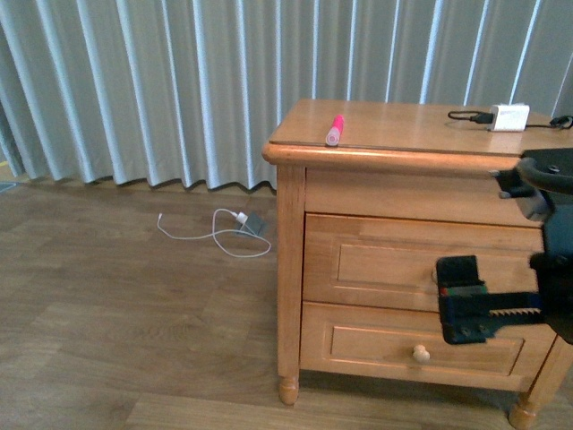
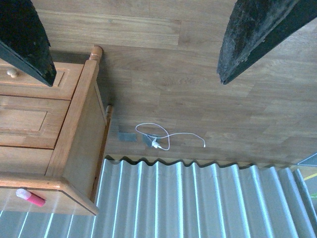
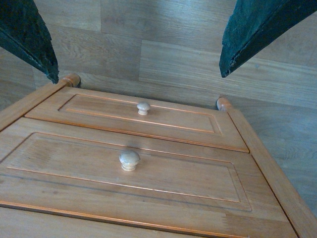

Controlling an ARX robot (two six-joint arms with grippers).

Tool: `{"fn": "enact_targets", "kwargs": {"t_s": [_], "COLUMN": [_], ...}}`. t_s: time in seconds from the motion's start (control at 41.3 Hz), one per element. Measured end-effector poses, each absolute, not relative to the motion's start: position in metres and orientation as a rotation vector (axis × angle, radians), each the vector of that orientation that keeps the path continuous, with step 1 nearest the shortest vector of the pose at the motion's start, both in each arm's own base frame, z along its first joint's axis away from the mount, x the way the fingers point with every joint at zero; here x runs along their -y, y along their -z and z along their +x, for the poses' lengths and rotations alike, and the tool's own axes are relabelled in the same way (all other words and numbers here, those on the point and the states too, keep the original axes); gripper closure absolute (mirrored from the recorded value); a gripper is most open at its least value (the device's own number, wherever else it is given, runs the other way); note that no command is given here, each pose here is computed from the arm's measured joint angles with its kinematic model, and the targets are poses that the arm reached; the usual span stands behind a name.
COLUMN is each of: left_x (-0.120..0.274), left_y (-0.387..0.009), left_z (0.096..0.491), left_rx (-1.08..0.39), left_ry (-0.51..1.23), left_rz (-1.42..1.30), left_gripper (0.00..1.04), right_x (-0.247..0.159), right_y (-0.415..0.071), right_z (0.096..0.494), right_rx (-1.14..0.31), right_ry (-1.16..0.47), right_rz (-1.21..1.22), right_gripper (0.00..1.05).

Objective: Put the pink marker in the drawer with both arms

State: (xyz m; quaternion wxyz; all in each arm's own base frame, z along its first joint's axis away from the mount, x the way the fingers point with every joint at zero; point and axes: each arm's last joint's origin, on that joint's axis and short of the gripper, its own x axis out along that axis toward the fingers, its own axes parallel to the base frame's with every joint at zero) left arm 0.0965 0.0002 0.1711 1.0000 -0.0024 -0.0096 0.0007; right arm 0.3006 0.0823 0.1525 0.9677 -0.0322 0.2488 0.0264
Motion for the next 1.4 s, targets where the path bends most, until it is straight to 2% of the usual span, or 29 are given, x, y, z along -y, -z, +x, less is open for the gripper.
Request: {"fn": "enact_targets", "kwargs": {"t_s": [0.315,0.702,1.041,1.404], "left_x": [0.0,0.0,0.0,0.0], "left_y": [-0.171,-0.171,-0.171,-0.171], "left_z": [0.097,0.097,0.097,0.097], "left_rx": [0.019,0.019,0.019,0.019], "left_ry": [-0.001,-0.002,-0.002,-0.002], "left_rz": [-0.004,-0.005,-0.004,-0.005], "left_gripper": [0.06,0.06,0.06,0.06], "right_x": [-0.111,-0.127,-0.115,-0.097], "right_y": [-0.137,-0.116,-0.093,-0.077], "right_z": [0.351,0.401,0.44,0.455], "right_rx": [-0.497,-0.515,-0.502,-0.515], "right_ry": [-0.01,0.053,0.128,0.162], "right_rz": [-0.095,-0.075,-0.073,-0.074], "right_gripper": [0.09,0.09,0.09,0.09]}}
